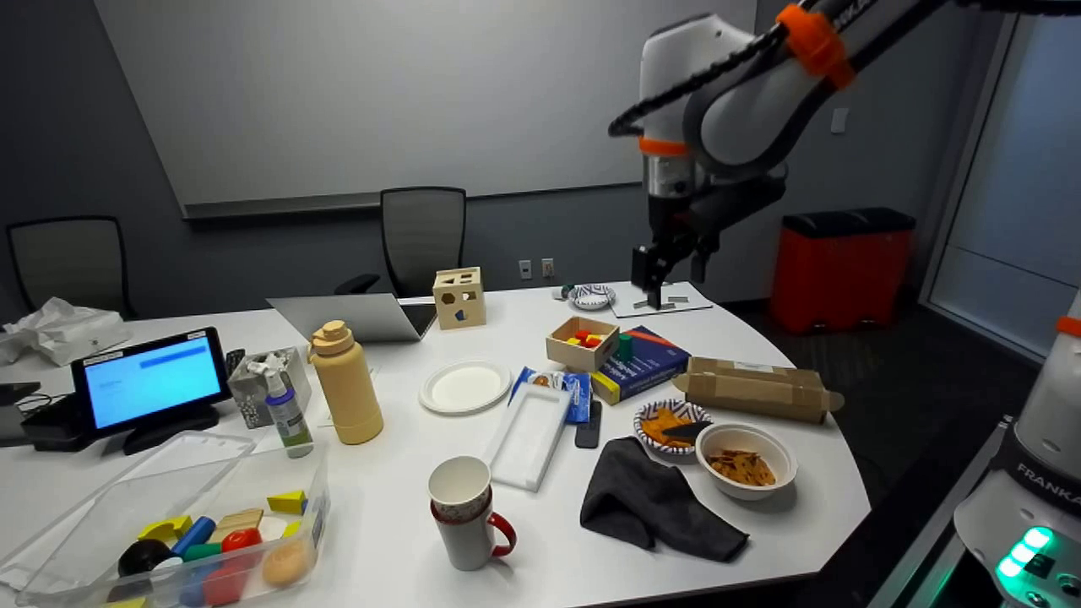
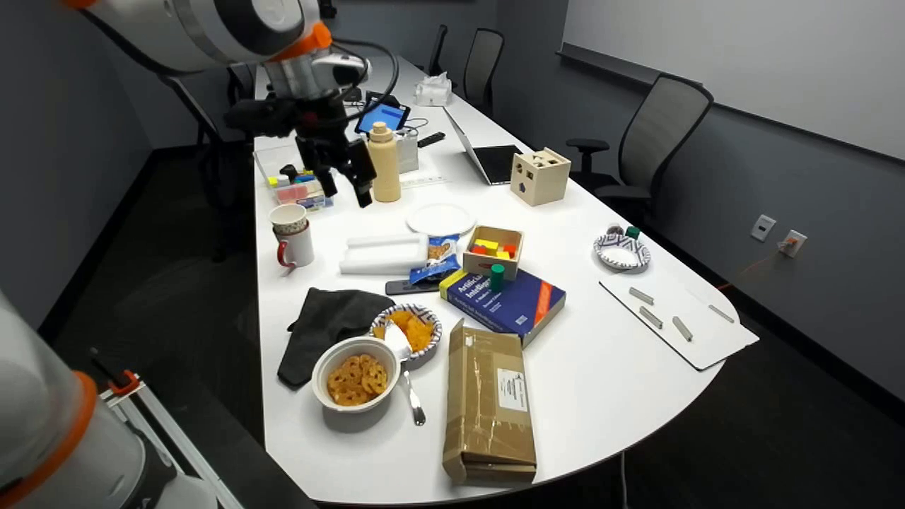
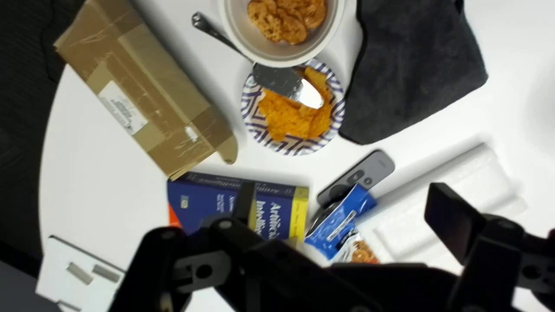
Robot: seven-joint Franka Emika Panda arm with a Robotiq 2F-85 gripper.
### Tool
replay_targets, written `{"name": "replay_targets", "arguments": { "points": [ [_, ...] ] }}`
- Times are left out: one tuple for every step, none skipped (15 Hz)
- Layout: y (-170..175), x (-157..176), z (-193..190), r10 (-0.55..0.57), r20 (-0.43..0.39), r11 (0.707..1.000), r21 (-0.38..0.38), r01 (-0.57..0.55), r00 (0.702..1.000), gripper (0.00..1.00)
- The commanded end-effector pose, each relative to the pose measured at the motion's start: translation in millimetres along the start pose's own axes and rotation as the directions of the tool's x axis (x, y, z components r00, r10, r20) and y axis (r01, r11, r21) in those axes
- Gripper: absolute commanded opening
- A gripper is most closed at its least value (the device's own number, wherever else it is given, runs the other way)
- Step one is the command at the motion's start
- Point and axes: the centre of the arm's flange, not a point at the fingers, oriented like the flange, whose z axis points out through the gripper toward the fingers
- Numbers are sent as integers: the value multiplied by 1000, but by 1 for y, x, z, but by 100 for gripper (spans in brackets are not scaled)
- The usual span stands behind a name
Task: Wipe the section of the table near the bowls using the grey rag
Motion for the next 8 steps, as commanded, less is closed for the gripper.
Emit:
{"name": "replay_targets", "arguments": {
  "points": [
    [-52,-12,74,-101,55,993,58,98,993,100],
    [-61,-18,89,-118,59,992,55,115,991,100],
    [-68,-24,106,-129,62,990,56,126,990,100],
    [-74,-27,123,-139,61,989,54,136,988,100],
    [-77,-29,139,-146,67,988,57,143,987,100],
    [-79,-31,154,-151,72,987,58,147,986,100],
    [-80,-32,170,-155,79,987,60,150,985,100],
    [-81,-33,186,-165,86,985,66,159,983,100]
  ]
}}
